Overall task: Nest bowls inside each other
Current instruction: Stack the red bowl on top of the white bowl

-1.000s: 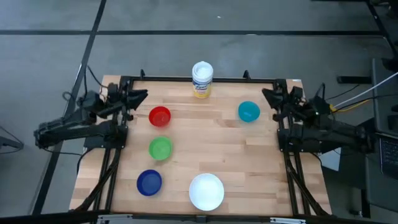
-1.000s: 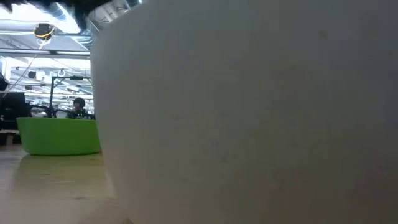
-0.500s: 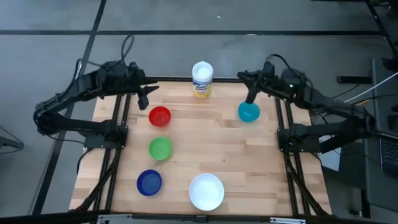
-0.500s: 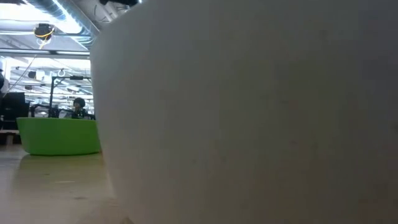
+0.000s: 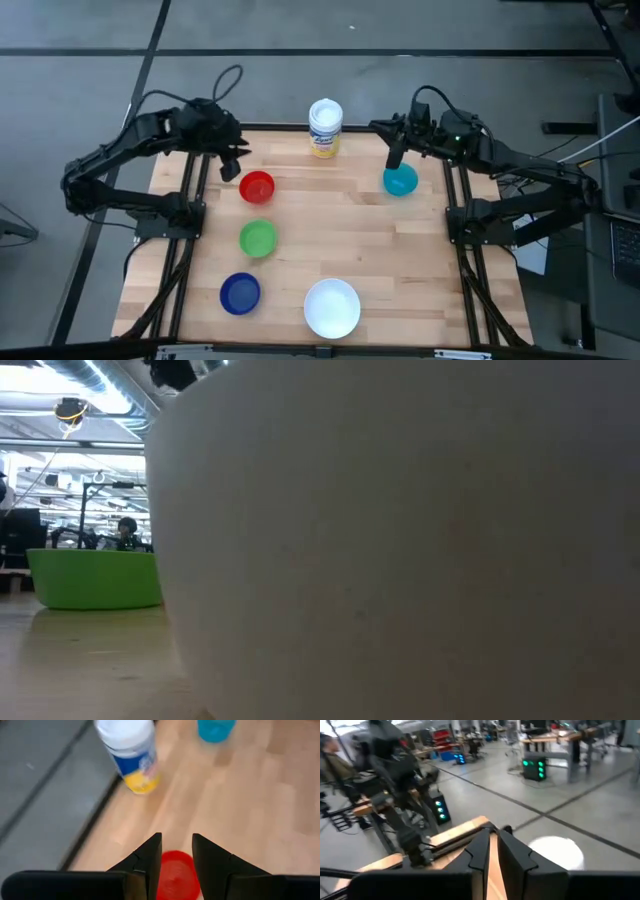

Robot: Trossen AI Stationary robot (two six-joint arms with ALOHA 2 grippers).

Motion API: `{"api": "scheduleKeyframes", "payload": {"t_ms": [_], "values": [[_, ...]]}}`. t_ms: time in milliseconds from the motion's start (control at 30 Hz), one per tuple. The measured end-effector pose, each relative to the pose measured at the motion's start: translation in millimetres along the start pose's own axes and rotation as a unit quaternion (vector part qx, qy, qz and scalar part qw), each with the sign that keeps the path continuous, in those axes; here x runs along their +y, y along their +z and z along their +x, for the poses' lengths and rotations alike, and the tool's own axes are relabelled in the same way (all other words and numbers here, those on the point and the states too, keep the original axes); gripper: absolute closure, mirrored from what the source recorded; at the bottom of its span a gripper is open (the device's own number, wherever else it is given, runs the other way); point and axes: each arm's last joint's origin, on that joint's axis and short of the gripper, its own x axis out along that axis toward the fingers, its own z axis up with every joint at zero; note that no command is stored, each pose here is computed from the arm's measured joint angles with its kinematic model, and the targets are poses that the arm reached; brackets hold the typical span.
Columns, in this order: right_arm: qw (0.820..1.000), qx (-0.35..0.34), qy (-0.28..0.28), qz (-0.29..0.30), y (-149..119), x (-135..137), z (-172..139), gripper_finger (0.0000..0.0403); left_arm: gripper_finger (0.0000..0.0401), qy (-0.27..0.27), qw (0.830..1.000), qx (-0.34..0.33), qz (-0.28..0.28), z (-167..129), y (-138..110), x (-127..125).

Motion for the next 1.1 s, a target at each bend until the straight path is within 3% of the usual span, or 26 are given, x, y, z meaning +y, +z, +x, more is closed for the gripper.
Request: {"api": "scheduleKeyframes", "payload": {"t_ms": [333, 533, 700, 1100], "values": [[0.995, -0.003, 0.098, -0.02, 5, 0, 0, 0.0362, 0.0255, -0.102, 0.986, 0.093, -0.089, 52, 1, -24], [0.989, 0.005, 0.145, -0.034, 4, 3, 0, 0.0362, 0.0223, -0.097, 0.973, 0.177, -0.112, 85, -1, -36], [0.983, 0.0, 0.179, -0.034, 6, 5, -1, 0.0357, 0.022, -0.094, 0.961, 0.235, -0.111, 117, -2, -42], [0.979, -0.016, 0.2, -0.033, 9, 7, -2, 0.0282, 0.022, -0.083, 0.94, 0.318, -0.094, 173, -10, -43]]}}
